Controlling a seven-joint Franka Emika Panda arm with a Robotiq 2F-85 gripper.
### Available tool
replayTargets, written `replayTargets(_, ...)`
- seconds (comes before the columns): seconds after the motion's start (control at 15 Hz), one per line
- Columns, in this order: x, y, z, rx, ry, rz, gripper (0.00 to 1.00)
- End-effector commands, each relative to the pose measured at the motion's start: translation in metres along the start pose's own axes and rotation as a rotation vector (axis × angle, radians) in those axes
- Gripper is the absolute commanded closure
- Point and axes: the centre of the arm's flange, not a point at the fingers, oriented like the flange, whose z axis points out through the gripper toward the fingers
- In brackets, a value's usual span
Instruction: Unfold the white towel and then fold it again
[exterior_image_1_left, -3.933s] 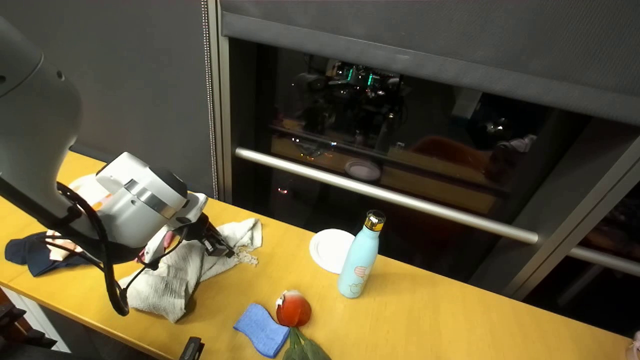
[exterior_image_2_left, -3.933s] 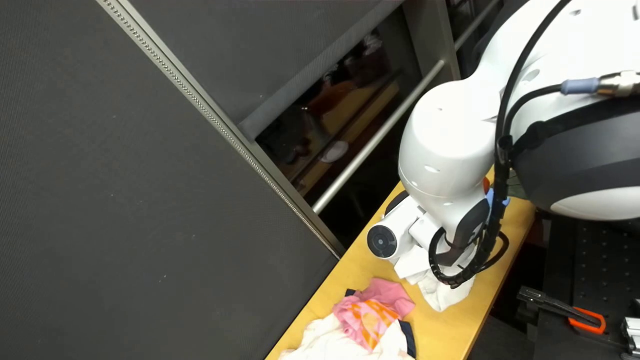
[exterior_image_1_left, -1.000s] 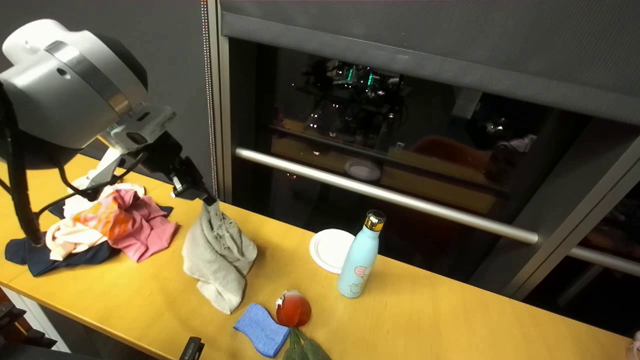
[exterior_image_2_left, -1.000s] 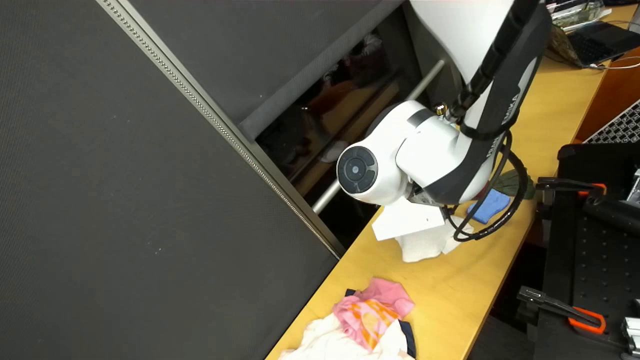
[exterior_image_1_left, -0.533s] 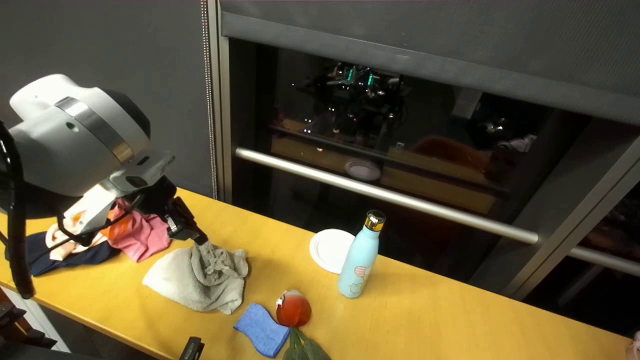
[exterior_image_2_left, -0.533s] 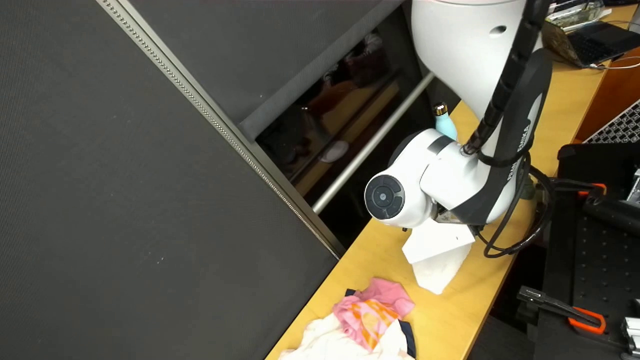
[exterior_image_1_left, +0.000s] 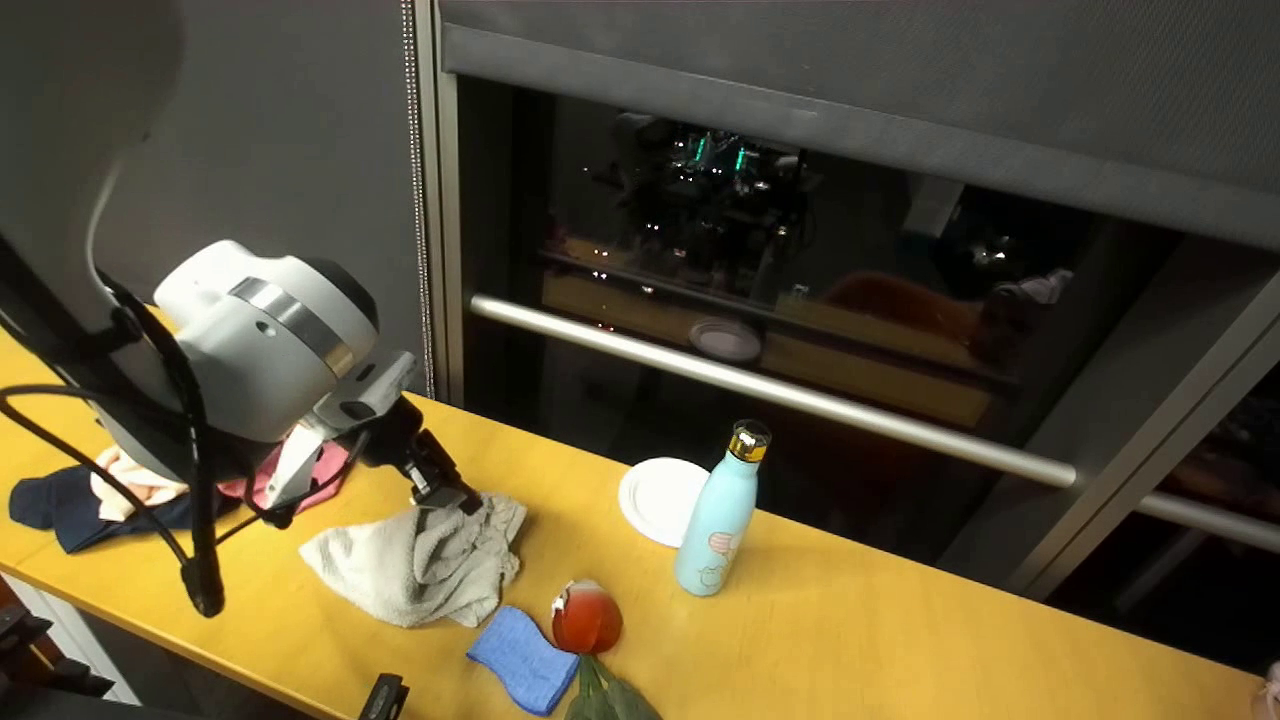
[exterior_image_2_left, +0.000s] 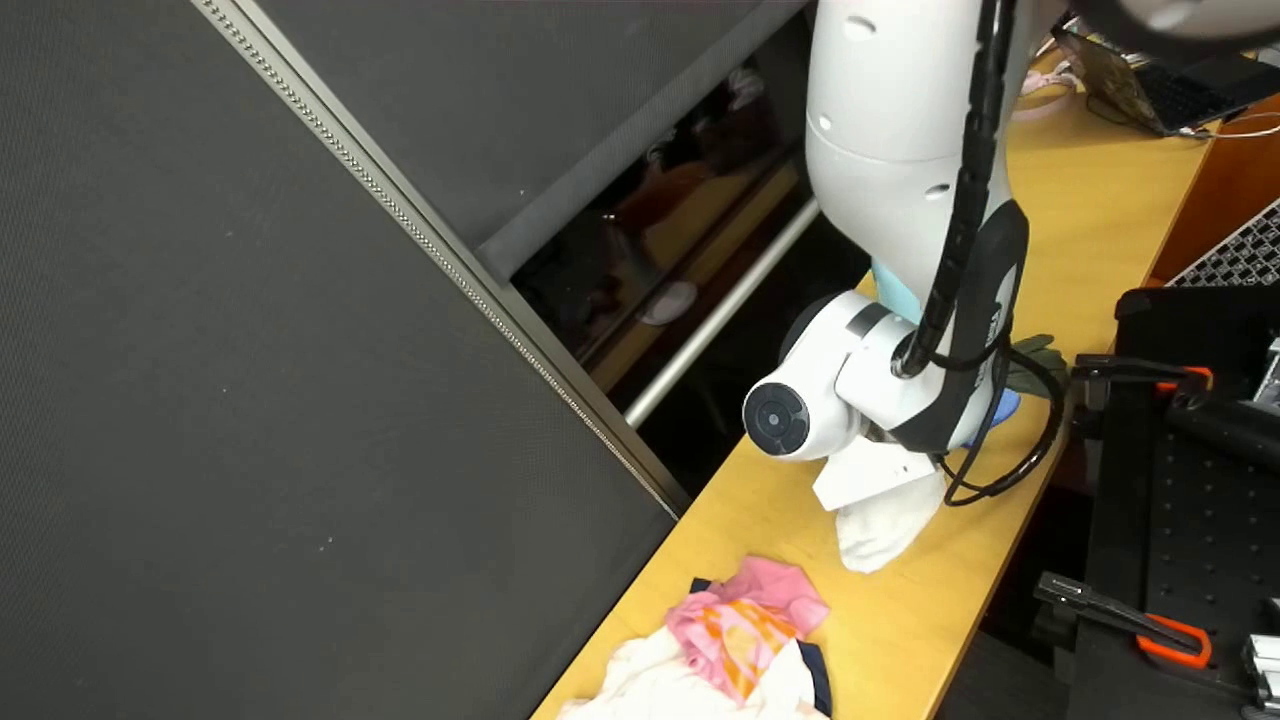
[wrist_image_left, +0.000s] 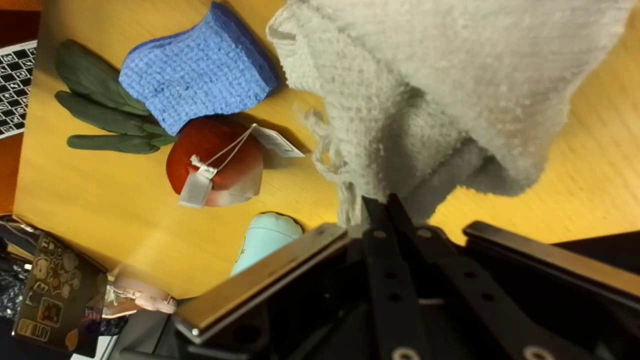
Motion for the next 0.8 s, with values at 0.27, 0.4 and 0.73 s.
replayTargets(0.27, -0.029, -0.027, 0.047, -0.025, 0.038, -0.019, 0.90)
replayTargets(0.4, -0.017, -0.023, 0.034, -0.041, 0.031, -0.001, 0.65)
replayTargets(0.73, 0.016, 0.001, -0.010, -0.027, -0.035, -0.003, 0.29)
